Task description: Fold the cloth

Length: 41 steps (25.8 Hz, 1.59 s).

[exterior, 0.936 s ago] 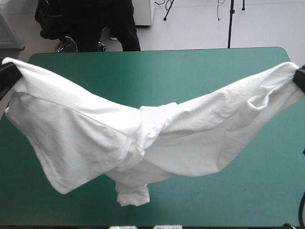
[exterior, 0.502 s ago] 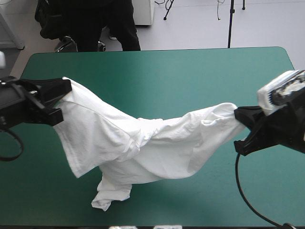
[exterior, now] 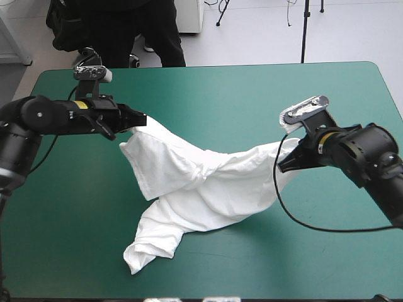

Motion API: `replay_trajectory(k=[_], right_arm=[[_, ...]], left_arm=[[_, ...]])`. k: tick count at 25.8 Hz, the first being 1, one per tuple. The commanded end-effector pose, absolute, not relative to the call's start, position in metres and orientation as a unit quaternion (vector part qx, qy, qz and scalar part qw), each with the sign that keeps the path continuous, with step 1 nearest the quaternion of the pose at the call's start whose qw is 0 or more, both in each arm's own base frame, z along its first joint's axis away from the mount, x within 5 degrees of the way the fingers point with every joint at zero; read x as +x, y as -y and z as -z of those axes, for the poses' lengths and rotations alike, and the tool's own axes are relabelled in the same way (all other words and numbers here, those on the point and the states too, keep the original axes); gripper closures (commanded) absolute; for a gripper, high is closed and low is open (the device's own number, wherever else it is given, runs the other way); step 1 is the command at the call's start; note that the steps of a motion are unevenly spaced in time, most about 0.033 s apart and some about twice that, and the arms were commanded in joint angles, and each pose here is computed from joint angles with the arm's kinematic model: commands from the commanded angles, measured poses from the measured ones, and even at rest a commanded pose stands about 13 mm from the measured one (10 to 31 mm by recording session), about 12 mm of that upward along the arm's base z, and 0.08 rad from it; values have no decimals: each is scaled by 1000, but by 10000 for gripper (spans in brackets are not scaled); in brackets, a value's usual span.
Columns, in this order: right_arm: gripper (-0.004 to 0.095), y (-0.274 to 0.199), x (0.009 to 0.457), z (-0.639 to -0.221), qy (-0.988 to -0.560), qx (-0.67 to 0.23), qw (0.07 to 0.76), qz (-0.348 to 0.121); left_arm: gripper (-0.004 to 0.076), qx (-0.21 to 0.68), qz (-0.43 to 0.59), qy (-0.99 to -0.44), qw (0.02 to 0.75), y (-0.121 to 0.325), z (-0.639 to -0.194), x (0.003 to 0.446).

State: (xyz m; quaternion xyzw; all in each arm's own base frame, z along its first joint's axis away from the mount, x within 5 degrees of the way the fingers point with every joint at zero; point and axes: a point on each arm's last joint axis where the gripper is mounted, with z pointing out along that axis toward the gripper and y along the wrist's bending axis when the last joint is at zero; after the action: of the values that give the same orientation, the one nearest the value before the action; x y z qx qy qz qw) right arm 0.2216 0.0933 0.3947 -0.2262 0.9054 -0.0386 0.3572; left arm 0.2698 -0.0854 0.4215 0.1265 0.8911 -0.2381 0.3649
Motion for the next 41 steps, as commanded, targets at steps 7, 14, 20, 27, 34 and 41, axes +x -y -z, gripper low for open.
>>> replay_trajectory(k=[7,14,20,27,34,41], right_arm=[[925,-93,310,-340,-912,-188,339,133],[752,-87,326,-306,-946,-164,268,75],[296,-77,330,-332,-941,-144,296,74],[210,-67,308,-403,-917,-122,374,69],[210,-52,260,-444,-905,-116,403,71],[210,-41,220,-472,-886,-105,448,61]], left_arm=[[733,107,280,-884,360,106,-364,350],[633,107,273,-893,342,107,-345,362],[197,146,252,-894,342,106,-352,360],[125,200,196,-925,258,97,-387,340],[126,202,119,-939,251,99,-410,300],[126,235,101,-937,240,111,-407,228]])
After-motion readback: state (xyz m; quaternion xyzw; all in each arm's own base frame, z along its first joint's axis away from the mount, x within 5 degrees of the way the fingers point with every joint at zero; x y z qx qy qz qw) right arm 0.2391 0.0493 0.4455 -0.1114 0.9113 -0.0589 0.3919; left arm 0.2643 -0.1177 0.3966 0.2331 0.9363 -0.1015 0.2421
